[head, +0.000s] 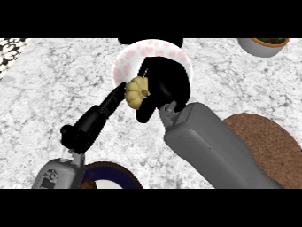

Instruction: Pick the squash from the placemat and place it in the bowl

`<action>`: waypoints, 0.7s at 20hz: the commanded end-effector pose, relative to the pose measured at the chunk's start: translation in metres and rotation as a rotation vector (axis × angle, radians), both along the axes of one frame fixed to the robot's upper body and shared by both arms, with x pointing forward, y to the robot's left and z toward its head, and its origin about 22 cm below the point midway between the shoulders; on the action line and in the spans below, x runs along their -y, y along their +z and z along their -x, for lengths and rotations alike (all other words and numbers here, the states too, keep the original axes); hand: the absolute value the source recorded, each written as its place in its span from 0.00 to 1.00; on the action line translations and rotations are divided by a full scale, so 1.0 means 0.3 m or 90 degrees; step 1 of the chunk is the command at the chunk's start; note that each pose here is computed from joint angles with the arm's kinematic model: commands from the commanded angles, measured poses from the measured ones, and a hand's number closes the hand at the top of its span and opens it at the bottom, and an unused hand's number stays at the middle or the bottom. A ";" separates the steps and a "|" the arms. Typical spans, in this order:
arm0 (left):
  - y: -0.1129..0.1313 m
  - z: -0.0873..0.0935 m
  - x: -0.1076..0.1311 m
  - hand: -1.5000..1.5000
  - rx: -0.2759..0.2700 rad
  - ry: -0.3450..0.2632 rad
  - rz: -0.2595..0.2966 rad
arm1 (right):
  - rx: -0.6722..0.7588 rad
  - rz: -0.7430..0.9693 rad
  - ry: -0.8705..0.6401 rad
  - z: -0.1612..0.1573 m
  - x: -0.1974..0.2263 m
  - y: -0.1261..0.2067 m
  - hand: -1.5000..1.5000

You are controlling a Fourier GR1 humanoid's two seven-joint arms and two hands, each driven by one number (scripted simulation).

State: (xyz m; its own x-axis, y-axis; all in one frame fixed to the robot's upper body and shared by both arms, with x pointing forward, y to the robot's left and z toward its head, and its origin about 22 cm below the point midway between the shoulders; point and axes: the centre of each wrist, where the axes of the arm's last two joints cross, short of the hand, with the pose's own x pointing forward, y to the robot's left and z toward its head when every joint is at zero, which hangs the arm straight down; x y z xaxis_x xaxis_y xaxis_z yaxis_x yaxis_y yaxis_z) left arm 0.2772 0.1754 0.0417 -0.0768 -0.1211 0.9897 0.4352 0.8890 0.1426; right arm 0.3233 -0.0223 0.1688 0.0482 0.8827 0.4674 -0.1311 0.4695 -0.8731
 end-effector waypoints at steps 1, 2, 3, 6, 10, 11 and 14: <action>-0.022 0.012 -0.021 0.50 -0.003 0.017 -0.001 | 0.102 -0.067 -0.086 0.048 -0.113 0.122 1.00; -0.016 0.016 -0.007 0.50 -0.009 0.009 -0.011 | 0.134 -0.094 -0.099 0.053 -0.127 0.206 1.00; -0.038 0.000 -0.012 0.50 -0.018 0.022 0.005 | 0.151 -0.118 -0.104 0.067 -0.141 0.193 1.00; -0.035 -0.013 -0.031 0.50 -0.003 0.038 0.001 | 0.182 -0.198 -0.144 0.049 -0.133 0.284 1.00; -0.025 0.015 -0.048 0.50 0.003 0.028 0.001 | 0.176 -0.224 -0.204 -0.019 -0.142 0.267 1.00; -0.024 0.029 -0.065 0.50 -0.011 0.025 0.008 | 0.179 -0.212 -0.217 -0.037 -0.147 0.255 1.00; 0.006 0.010 -0.047 0.50 0.001 0.039 -0.004 | 0.144 -0.153 -0.232 -0.093 -0.129 0.202 1.00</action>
